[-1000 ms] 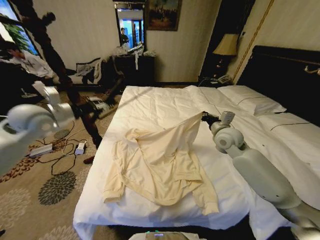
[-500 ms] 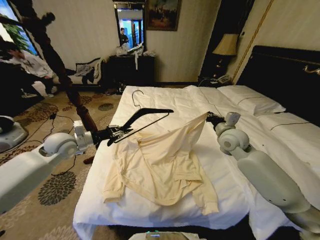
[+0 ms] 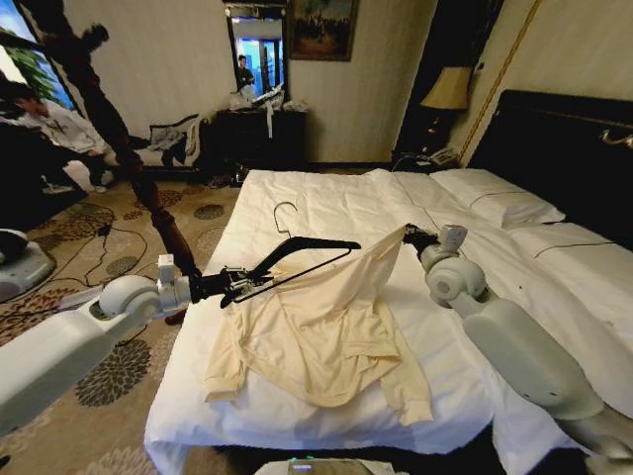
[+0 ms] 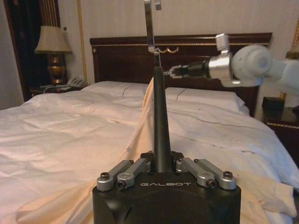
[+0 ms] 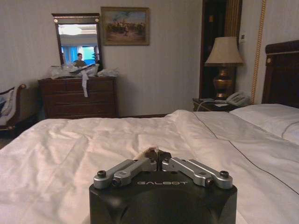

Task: Pick up the clothes from the bed and hang them on the clothes hanger.

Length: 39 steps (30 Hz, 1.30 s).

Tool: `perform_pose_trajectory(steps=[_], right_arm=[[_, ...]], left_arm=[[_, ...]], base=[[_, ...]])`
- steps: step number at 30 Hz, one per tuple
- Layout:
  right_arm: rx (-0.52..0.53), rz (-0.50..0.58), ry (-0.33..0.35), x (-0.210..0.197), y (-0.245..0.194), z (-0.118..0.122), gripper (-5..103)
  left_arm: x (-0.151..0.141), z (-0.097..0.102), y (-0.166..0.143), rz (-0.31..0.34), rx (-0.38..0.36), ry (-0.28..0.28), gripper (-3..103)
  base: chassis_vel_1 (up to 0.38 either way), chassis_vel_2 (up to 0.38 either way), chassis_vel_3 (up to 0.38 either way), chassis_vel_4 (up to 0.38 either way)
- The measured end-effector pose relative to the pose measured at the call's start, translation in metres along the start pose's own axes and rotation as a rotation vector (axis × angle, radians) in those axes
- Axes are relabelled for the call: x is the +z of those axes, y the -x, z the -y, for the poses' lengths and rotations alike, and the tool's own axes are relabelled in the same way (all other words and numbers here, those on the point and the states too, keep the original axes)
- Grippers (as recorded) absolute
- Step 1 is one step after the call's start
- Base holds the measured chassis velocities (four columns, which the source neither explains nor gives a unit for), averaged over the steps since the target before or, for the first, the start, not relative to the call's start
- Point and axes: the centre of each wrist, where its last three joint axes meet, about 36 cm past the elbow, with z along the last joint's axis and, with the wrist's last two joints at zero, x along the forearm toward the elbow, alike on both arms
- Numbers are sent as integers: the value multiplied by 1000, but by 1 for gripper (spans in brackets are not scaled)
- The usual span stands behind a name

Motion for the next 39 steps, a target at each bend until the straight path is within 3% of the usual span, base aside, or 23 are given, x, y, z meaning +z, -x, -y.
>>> perform_pose_trajectory(steps=[8, 21, 29, 39], right_arm=[[-31, 0, 4, -3, -6, -7, 0], [-39, 12, -2, -12, -14, -5, 0], [-80, 25, 1, -22, -32, -12, 0], [-119, 37, 10, -31, -45, -18, 0]], left_arm=[[19, -11, 26, 3, -39, -29, 16], [20, 5, 55, -20, 56, -47, 16], [8, -17, 84, -13, 42, -21, 16], [6, -33, 87, -25, 7, -15, 16]], base=[[0, 0, 0, 0], [0, 0, 0, 0], [0, 0, 0, 0], [0, 0, 0, 0]])
